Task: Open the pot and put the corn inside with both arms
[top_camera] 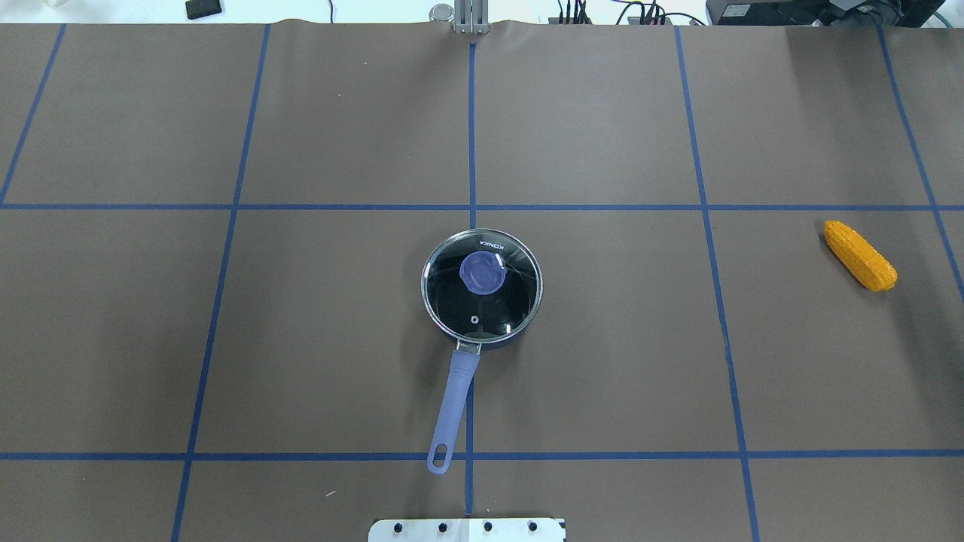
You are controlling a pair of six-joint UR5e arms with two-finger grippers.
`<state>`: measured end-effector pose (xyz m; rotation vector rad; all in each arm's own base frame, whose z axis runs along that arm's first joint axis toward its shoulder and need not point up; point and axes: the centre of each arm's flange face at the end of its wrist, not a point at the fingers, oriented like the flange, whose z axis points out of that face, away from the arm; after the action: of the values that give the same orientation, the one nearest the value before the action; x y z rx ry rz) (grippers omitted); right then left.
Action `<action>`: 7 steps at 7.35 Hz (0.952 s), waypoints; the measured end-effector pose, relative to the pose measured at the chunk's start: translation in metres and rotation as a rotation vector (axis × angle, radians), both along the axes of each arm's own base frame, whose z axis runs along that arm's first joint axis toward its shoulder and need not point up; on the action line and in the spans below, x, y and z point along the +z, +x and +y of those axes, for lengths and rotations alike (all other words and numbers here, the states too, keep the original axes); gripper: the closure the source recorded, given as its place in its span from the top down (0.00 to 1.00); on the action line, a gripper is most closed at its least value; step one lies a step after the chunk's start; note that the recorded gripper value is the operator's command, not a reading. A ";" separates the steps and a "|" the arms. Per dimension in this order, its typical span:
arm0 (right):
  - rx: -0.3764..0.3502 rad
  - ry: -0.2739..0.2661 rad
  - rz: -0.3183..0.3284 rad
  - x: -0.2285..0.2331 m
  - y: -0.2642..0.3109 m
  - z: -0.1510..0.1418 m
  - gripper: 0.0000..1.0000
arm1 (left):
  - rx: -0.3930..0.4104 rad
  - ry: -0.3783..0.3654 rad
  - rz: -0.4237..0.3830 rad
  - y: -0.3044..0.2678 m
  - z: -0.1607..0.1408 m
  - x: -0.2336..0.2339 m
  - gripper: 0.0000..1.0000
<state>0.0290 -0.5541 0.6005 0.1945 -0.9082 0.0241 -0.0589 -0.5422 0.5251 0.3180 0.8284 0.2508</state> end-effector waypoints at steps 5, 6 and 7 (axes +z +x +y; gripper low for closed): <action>-0.084 0.041 0.025 -0.024 -0.058 -0.004 1.00 | -0.028 -0.154 0.132 0.177 0.023 -0.162 0.98; -0.104 0.046 0.038 -0.034 -0.083 -0.007 1.00 | -0.038 -0.187 0.153 0.212 0.029 -0.195 0.98; -0.120 0.046 0.051 -0.041 -0.105 -0.010 1.00 | -0.048 -0.216 0.162 0.249 0.034 -0.225 0.98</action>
<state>-0.0760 -0.5645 0.5595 0.1820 -0.8686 -0.1127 0.1905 -0.5083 0.2998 0.1559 0.9973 0.0899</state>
